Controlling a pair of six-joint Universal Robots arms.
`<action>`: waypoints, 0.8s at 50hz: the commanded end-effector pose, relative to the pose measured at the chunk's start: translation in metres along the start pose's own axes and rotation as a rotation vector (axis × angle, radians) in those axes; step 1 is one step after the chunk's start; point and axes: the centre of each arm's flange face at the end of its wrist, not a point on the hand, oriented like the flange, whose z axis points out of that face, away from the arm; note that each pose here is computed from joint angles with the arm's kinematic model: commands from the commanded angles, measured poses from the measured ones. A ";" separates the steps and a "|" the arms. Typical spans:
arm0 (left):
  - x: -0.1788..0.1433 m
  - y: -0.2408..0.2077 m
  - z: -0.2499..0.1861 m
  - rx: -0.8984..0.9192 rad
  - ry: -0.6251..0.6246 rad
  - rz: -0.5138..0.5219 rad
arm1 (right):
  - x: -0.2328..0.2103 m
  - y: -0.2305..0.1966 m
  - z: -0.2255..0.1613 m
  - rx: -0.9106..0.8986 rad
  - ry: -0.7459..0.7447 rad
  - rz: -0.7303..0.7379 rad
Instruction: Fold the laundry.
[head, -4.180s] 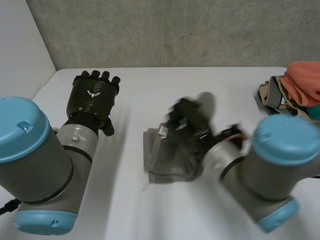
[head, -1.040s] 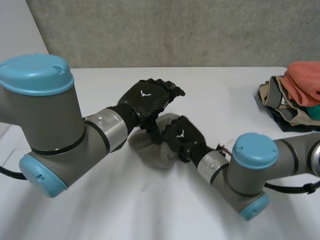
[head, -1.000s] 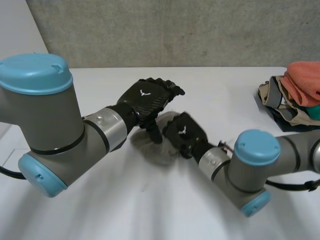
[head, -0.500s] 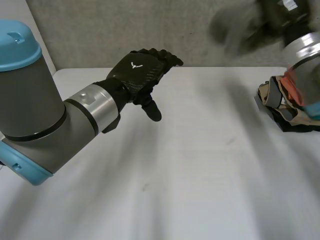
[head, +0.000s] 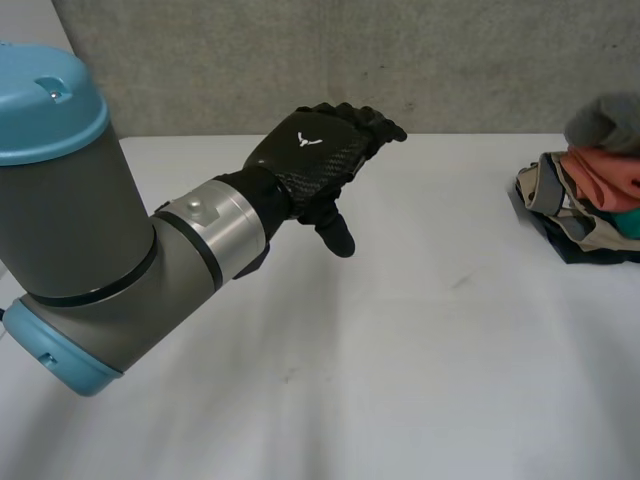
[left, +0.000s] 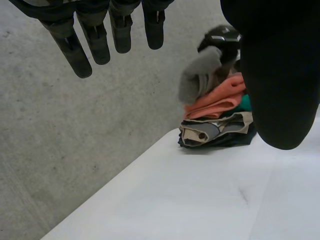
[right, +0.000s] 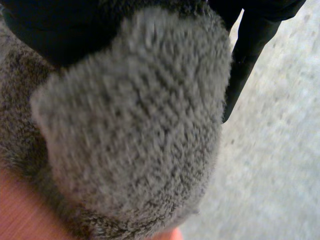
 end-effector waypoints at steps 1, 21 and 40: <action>0.003 0.003 -0.001 -0.010 0.008 -0.006 | 0.005 0.045 -0.032 -0.031 -0.056 -0.007; 0.010 0.003 -0.003 -0.012 0.024 -0.008 | 0.017 -0.006 -0.049 -0.146 0.006 0.069; 0.019 -0.033 -0.025 0.084 0.029 0.015 | 0.098 -0.096 -0.079 -0.481 0.481 -0.254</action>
